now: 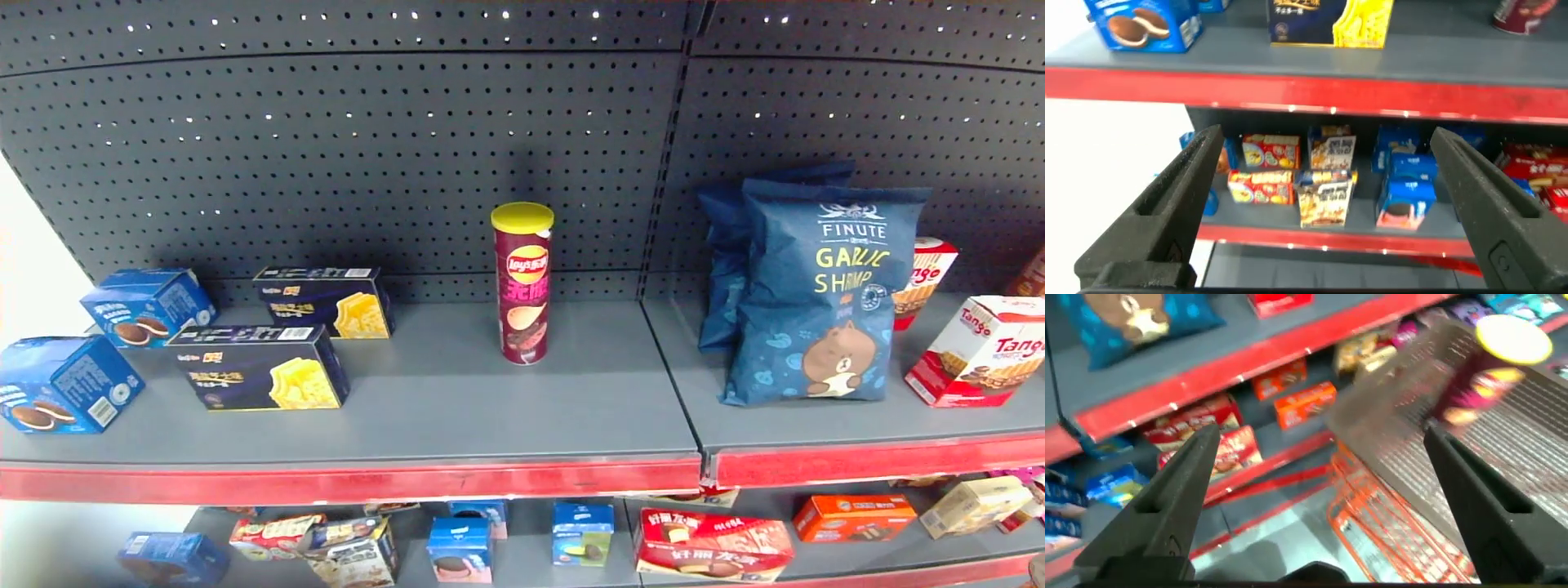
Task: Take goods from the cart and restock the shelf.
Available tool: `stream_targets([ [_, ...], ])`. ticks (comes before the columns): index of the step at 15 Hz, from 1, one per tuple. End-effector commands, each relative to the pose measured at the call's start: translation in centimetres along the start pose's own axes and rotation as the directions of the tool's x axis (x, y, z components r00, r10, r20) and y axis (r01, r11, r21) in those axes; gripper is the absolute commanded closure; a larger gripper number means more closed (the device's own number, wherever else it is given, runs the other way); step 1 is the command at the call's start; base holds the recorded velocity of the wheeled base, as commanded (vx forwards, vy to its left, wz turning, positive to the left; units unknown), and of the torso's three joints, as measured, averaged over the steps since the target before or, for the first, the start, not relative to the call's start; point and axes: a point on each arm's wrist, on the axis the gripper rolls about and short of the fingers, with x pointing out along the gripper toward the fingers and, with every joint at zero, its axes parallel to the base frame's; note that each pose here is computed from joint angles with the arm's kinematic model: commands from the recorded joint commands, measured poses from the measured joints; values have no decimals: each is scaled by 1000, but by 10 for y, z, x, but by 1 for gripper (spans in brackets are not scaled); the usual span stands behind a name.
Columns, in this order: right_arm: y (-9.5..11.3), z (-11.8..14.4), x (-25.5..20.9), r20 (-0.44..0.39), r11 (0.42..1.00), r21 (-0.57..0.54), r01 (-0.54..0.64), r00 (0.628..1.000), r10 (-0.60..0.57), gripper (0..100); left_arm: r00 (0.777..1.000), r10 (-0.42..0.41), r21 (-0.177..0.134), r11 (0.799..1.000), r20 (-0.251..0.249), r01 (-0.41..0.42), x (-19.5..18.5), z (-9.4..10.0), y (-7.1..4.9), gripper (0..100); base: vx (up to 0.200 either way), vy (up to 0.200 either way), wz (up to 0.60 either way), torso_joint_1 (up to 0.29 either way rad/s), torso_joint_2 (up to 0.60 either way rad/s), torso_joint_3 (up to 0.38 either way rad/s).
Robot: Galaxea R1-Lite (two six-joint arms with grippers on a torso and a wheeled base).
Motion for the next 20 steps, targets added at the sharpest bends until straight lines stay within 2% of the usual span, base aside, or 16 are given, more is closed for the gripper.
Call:
stream_targets([
  [1,0,-1,2,-12,1000,-7,13,1000,-13,0,1000,0,0,1000,-1,0,0,0,0,0,0,0,-600,-12,2,7],
  [3,-1,-4,4,-20,999,-13,44,999,-45,0,1000,0,0,1000,-1,0,0,0,0,0,0,0,-600,3,-3,7],
  [12,-1,-4,4,-19,999,-15,41,999,-42,0,1000,2,0,1000,-1,-2,0,0,0,0,0,0,-600,4,2,1],
  [17,-1,-4,4,-19,999,-16,38,999,-39,0,1000,0,-2,1000,-2,0,0,0,0,0,0,0,0,0,0,0],
  [20,-1,-6,6,-28,999,-19,39,999,-40,0,1000,0,-2,1000,-1,0,0,0,0,0,0,0,-600,1,2,5],
])
